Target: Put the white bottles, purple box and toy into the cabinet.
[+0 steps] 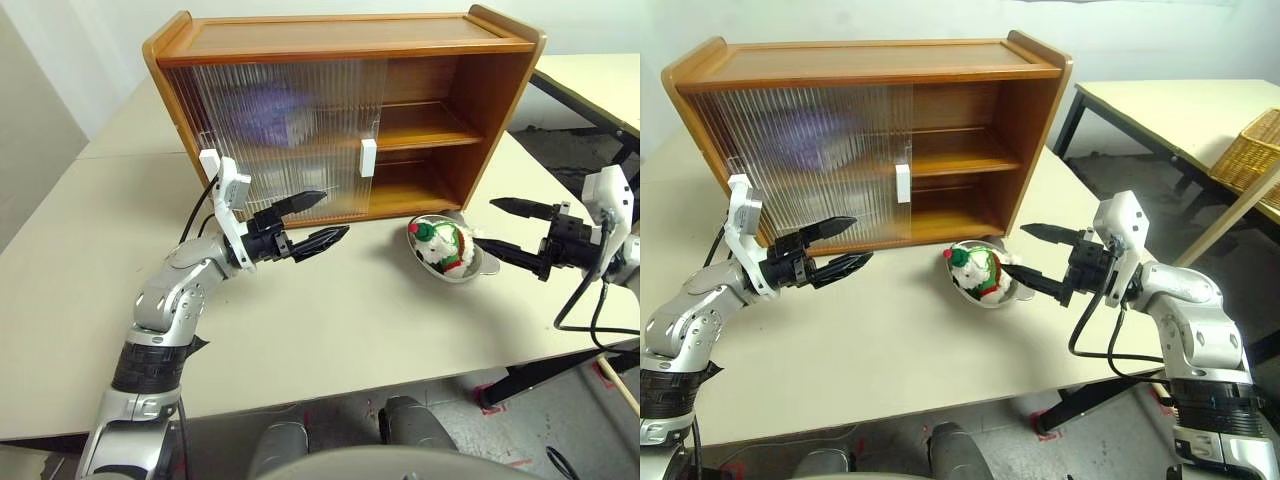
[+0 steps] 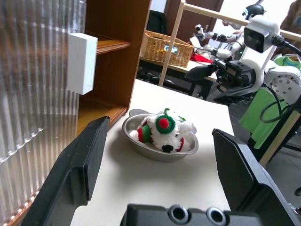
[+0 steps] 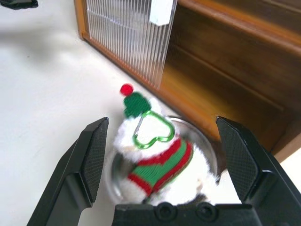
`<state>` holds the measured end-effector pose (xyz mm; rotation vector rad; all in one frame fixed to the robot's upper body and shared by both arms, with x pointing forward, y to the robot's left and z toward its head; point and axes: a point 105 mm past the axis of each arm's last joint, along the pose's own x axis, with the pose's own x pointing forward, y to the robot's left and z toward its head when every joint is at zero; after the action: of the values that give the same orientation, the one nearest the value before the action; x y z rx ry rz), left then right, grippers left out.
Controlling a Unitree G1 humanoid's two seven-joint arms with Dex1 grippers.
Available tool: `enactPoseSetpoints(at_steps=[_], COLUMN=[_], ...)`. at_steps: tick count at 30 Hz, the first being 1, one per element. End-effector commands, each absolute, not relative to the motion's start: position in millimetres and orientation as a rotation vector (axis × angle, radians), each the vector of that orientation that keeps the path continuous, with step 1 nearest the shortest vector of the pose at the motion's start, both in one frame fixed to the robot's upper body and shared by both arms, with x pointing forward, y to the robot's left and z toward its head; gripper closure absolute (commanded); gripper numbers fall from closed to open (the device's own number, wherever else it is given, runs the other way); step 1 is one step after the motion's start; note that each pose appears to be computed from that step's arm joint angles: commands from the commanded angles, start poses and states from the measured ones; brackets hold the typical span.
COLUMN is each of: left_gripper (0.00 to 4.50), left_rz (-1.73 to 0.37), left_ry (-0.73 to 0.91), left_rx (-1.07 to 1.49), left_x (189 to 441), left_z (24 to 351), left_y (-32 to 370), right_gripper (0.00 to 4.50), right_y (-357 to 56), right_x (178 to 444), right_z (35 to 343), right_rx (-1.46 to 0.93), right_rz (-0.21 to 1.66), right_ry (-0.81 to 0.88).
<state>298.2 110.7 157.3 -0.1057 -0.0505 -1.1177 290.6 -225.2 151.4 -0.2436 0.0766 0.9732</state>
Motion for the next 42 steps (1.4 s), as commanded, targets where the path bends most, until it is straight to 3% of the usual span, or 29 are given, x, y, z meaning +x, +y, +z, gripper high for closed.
enactPoseSetpoints(at_steps=[1, 18, 42], left_gripper=[0.00, 0.00, 0.00], left_rz=[-1.120, -1.098, -1.086], left_ry=[-0.044, -0.051, -0.064], left_rx=[-0.096, -0.082, -0.081], left_x=[299.3, 299.0, 298.2], left_z=[155.9, 159.9, 163.7], left_y=[109.4, 114.2, 113.3], right_gripper=[0.02, 0.02, 0.02], right_y=[-220.9, -215.1, -196.7], right_x=[287.2, 295.7, 303.7], right_z=[145.8, 99.9, 91.7], right_rx=[-0.247, -0.237, -0.235], right_rz=[0.988, 1.006, 1.052], right_ry=[0.077, 0.117, 0.122])
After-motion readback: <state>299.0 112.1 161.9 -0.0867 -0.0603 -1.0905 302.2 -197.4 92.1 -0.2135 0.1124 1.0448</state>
